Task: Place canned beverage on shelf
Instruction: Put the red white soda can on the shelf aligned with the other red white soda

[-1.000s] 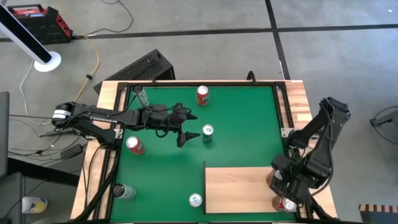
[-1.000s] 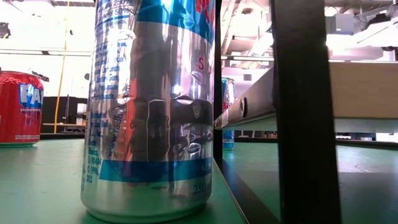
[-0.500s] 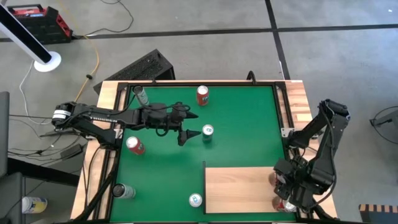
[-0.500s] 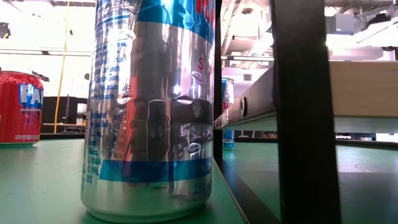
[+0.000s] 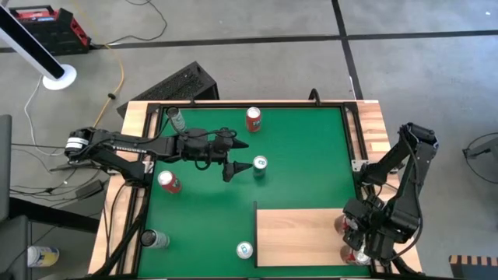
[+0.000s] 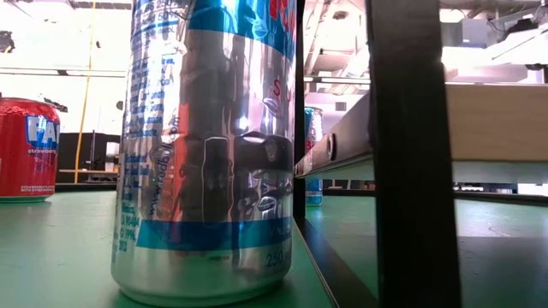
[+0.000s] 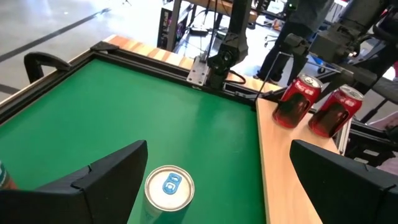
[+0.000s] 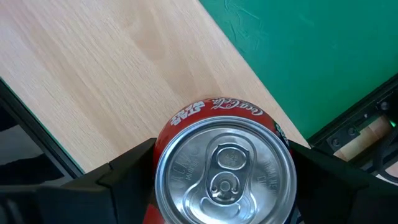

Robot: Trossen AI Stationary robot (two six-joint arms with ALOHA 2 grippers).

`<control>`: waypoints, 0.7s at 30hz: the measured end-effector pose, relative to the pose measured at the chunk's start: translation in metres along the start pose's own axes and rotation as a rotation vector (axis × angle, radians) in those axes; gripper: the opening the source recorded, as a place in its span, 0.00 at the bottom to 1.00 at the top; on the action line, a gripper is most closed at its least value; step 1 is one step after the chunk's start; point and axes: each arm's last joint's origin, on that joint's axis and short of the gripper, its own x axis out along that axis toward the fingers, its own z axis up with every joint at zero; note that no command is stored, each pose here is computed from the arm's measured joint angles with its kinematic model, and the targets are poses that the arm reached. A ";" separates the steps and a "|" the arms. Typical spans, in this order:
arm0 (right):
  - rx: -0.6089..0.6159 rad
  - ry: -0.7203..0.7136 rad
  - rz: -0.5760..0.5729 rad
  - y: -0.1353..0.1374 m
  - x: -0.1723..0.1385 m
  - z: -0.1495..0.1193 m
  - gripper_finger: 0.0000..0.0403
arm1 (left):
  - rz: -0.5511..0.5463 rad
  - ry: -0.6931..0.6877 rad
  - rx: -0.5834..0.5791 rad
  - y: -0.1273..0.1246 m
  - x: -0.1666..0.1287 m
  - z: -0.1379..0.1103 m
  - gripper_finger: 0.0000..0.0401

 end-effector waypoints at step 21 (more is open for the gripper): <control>0.019 0.058 -0.006 0.001 0.001 -0.002 0.95 | -0.020 0.007 -0.003 -0.001 0.000 0.000 0.95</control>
